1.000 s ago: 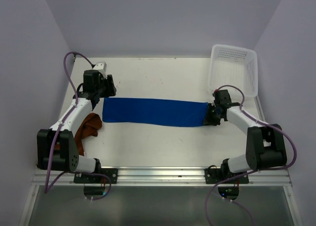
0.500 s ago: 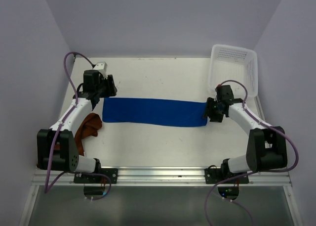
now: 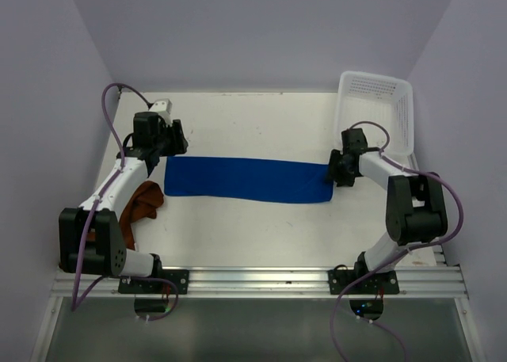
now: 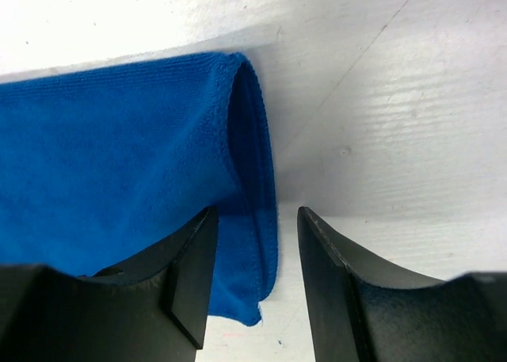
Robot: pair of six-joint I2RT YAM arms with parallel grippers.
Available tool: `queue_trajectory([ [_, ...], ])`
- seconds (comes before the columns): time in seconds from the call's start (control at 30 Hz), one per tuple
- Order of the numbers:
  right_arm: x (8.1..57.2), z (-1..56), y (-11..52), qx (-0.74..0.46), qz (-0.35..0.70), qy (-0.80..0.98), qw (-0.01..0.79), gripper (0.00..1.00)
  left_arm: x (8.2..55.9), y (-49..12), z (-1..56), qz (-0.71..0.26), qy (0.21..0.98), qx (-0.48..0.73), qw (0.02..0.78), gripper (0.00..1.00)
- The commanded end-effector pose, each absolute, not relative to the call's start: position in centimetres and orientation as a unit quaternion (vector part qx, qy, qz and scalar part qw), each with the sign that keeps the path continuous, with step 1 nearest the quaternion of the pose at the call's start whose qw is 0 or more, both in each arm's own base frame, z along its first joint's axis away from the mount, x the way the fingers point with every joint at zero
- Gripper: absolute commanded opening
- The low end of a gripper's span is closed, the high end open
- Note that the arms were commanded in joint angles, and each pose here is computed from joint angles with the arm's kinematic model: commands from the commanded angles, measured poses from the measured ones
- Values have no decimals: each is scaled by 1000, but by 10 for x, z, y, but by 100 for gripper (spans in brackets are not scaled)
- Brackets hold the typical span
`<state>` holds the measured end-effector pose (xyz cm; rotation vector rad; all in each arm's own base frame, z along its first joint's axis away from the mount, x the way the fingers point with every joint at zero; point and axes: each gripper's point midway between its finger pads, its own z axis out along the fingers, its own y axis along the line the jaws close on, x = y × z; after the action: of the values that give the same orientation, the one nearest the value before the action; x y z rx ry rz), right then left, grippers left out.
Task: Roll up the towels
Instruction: Fold the towel
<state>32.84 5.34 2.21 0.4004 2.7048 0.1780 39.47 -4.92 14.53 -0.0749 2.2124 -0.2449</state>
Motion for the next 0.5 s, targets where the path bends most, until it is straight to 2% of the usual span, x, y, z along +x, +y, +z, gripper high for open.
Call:
queue_trajectory([
  [0.0,346,28,42,138,31,963,229,48,396,-54,164,-106,878,-19,466,59],
  [0.27,336,6,46,125,24,970,206,34,397,-56,166,-112,877,-18,468,59],
  [0.33,333,3,46,123,20,972,199,24,397,-56,167,-112,876,-18,469,59],
  [0.43,330,4,44,125,17,972,197,15,397,-56,168,-111,875,-17,471,59],
  [0.47,329,5,44,126,16,972,198,8,396,-56,168,-113,875,-17,470,59],
])
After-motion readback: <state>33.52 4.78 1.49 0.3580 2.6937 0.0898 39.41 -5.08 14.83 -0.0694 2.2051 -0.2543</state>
